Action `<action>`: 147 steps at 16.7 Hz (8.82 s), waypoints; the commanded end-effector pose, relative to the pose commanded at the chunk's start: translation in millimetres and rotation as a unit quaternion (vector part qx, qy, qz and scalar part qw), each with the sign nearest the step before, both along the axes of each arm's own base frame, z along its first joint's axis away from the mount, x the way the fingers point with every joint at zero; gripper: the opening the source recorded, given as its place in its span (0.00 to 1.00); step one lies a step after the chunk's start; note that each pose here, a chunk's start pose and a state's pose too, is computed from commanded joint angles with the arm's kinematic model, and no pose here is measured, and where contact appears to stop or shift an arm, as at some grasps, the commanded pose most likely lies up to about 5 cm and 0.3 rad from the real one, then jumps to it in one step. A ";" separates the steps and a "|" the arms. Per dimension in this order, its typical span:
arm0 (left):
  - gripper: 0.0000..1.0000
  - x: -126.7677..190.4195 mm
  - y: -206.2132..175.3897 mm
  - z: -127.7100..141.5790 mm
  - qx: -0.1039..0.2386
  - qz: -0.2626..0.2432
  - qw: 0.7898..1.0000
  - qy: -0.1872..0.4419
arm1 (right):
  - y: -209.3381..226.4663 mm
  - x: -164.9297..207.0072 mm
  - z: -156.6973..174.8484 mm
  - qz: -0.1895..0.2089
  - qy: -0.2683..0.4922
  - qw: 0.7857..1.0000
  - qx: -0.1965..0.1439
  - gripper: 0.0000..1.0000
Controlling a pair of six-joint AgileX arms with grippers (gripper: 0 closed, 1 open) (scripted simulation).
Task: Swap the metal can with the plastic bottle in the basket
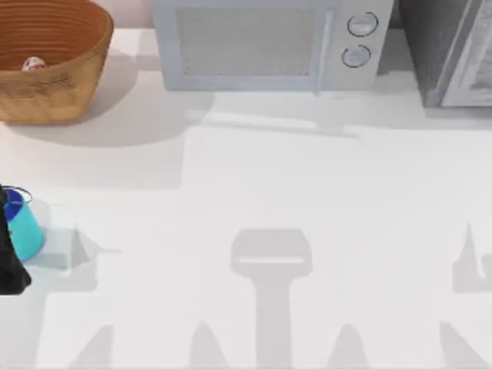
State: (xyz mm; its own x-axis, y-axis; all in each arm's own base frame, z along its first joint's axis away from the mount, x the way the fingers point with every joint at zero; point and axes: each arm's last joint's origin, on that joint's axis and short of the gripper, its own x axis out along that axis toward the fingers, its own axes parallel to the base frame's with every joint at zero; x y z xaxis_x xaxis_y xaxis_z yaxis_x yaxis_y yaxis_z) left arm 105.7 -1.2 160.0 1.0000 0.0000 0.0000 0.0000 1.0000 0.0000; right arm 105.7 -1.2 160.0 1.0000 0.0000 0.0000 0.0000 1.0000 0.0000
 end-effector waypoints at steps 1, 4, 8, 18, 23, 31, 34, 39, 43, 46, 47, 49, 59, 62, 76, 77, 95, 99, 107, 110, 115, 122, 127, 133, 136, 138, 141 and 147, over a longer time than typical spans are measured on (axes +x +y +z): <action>1.00 0.0 0.0 0.0 0.000 0.000 1.000 0.000 | 0.0 0.0 0.0 0.000 0.000 1.000 0.000 1.00; 1.00 0.8 0.5 -0.1 0.000 0.003 1.000 0.016 | 0.0 0.0 0.0 0.000 0.000 1.000 0.000 1.00; 1.00 5.7 2.6 16.1 0.001 0.010 0.997 0.082 | 0.0 0.0 0.0 0.000 0.000 1.000 0.000 1.00; 1.00 88.7 15.0 146.3 -0.003 -0.002 0.967 0.256 | 0.0 0.0 0.0 0.000 0.000 1.000 0.000 1.00; 1.00 186.4 30.9 186.8 -0.017 -0.020 0.935 0.354 | 0.0 0.0 0.0 0.000 0.000 1.000 0.000 1.00; 1.00 345.6 62.8 139.3 -0.056 -0.053 0.865 0.496 | 0.0 0.0 0.0 0.000 0.000 1.000 0.000 1.00; 1.00 383.3 72.1 99.0 -0.071 -0.063 0.839 0.536 | 0.0 0.0 0.0 0.000 0.000 1.000 0.000 1.00; 1.00 414.9 80.1 39.9 -0.090 -0.076 0.805 0.581 | 0.0 0.0 0.0 0.000 0.000 1.000 0.000 1.00; 1.00 420.9 81.1 21.7 -0.096 -0.080 0.796 0.593 | 0.0 0.0 0.0 0.000 0.000 1.000 0.000 1.00; 1.00 420.9 81.1 21.7 -0.096 -0.080 0.796 0.593 | 0.0 0.0 0.0 0.000 0.000 1.000 0.000 1.00; 1.00 420.9 81.1 21.7 -0.096 -0.080 0.796 0.593 | 0.0 0.0 0.0 0.000 0.000 1.000 0.000 1.00; 1.00 420.5 77.0 35.9 -0.089 -0.084 0.807 0.578 | 0.0 0.0 0.0 0.000 0.000 1.000 0.000 1.00; 1.00 435.1 69.1 -22.1 -0.096 -0.080 0.796 0.593 | 0.0 0.0 0.0 0.000 0.000 1.000 0.000 1.00; 1.00 437.7 66.9 -32.9 -0.096 -0.080 0.796 0.593 | 0.0 0.0 0.0 0.000 0.000 1.000 0.000 1.00; 0.32 438.0 66.6 -34.0 -0.096 -0.080 0.796 0.593 | 0.0 0.0 0.0 0.000 0.000 1.000 0.000 1.00; 0.25 438.0 66.6 -34.0 -0.096 -0.080 0.796 0.593 | 0.0 0.0 0.0 0.000 0.000 1.000 0.000 1.00; 0.00 424.4 57.5 5.8 -0.098 -0.080 0.805 0.580 | 0.0 0.0 0.0 0.000 0.000 1.000 0.000 1.00; 0.00 393.3 43.9 64.6 -0.085 -0.082 0.835 0.538 | 0.0 0.0 0.0 0.000 0.000 1.000 0.000 1.00; 0.00 233.5 10.4 180.2 -0.039 -0.084 0.929 0.359 | 0.0 0.0 0.0 0.000 0.000 1.000 0.000 1.00; 0.00 155.9 3.3 181.1 -0.023 -0.076 0.956 0.281 | 0.0 0.0 0.0 0.000 0.000 1.000 0.000 1.00; 0.00 52.6 -1.2 127.6 -0.006 -0.052 0.987 0.155 | 0.0 0.0 0.0 0.000 0.000 1.000 0.000 1.00; 0.00 1.7 -0.7 25.4 0.000 -0.012 1.000 0.028 | 0.0 0.0 0.0 0.000 0.000 1.000 0.000 1.00; 0.00 0.0 0.0 0.0 0.000 0.000 1.000 0.000 | 0.0 0.0 0.0 0.000 0.000 1.000 0.000 1.00; 0.00 0.3 0.0 -0.5 0.001 0.000 1.000 0.003 | 0.0 0.0 0.0 0.000 0.000 1.000 0.000 1.00; 0.00 2.6 -3.5 15.4 0.002 -0.029 1.000 -0.004 | 0.0 0.0 0.0 0.000 0.000 1.000 0.000 1.00; 0.00 7.2 -7.3 32.4 0.004 -0.061 0.998 -0.012 | 0.0 0.0 0.0 0.000 0.000 1.000 0.000 1.00; 0.00 20.1 -14.6 60.6 0.005 -0.117 0.993 -0.022 | 0.0 0.0 0.0 0.000 0.000 1.000 0.000 1.00; 0.00 62.1 -33.5 103.0 0.010 -0.227 0.973 -0.036 | 0.0 0.0 0.0 0.000 0.000 1.000 0.000 1.00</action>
State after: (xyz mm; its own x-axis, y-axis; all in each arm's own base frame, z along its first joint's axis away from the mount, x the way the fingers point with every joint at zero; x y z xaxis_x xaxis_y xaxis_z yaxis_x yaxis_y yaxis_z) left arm 167.8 -34.6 263.0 0.8943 -0.4428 0.0652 0.4413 0.8966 0.0357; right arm 105.7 -1.2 160.0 1.0000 0.0000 0.0000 0.0000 1.0000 0.0000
